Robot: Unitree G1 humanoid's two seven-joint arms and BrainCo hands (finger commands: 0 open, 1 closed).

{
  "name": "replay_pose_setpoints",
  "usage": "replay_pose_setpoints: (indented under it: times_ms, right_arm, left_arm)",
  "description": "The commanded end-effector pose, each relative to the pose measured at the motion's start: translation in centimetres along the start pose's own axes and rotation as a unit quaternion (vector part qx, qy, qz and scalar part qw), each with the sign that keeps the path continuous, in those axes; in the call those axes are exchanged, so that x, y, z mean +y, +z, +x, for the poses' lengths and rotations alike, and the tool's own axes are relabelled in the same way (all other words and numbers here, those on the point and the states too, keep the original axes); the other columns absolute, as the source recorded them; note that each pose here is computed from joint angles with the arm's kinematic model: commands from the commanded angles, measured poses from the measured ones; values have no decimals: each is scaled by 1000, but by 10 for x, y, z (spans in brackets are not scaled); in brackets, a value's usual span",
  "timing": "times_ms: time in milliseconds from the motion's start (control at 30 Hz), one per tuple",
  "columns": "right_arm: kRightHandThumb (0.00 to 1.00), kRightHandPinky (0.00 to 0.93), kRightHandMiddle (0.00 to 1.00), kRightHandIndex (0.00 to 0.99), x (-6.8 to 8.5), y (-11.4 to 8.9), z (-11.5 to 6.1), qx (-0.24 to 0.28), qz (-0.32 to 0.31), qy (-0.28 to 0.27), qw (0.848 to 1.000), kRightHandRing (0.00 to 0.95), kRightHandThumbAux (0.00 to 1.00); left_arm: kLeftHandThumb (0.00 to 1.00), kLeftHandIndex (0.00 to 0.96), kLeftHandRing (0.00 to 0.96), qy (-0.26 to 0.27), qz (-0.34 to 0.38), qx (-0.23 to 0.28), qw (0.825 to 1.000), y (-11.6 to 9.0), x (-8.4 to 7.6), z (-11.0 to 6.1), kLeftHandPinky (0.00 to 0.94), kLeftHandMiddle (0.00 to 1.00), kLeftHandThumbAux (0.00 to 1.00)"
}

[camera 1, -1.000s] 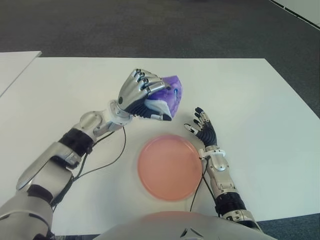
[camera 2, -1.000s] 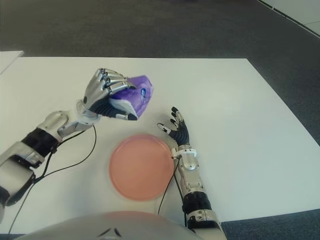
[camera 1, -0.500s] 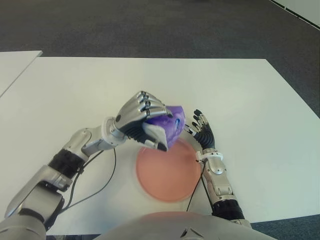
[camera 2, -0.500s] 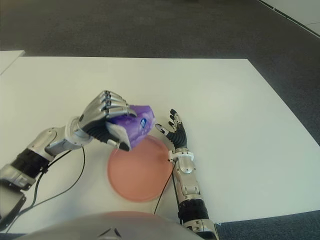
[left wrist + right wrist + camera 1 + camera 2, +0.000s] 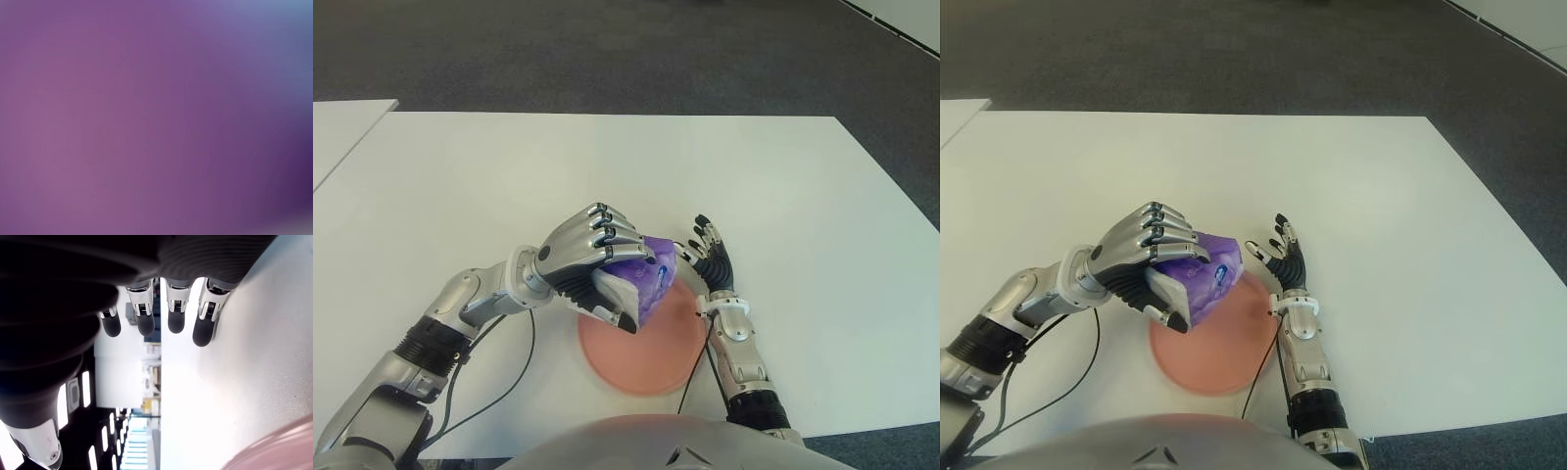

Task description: Put the tissue paper into the plate.

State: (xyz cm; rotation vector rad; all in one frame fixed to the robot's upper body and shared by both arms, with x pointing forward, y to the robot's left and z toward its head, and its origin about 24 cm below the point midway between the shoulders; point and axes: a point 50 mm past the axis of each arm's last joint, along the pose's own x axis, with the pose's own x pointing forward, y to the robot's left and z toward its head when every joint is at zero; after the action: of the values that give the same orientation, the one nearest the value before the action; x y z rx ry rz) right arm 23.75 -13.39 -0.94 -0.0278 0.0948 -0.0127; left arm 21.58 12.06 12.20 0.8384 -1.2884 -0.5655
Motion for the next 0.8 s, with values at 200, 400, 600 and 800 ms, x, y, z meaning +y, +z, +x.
replay_pose_setpoints:
  times_ms: [200, 400, 600, 800]
  right_arm:
    - [86, 0, 46, 71, 1, -29, -14, 84, -8, 0, 996, 0, 668]
    - [84, 0, 46, 67, 1, -30, -14, 87, -5, 0, 996, 0, 669]
    - [84, 0, 46, 65, 1, -31, -14, 89, 2, -2, 996, 0, 672]
    - [87, 0, 43, 63, 2, -29, -14, 84, 7, -4, 996, 0, 683]
  left_arm:
    - [720, 443, 820, -56, 29, -6, 998, 3, -3, -11, 807, 831, 699]
    - [721, 443, 823, -61, 17, -3, 998, 7, -7, -16, 803, 833, 699]
    - [722, 443, 822, -76, 0, 1, 997, 11, -19, -19, 792, 831, 700]
    - [720, 443, 820, -93, -8, 9, 996, 14, -32, -26, 789, 828, 700]
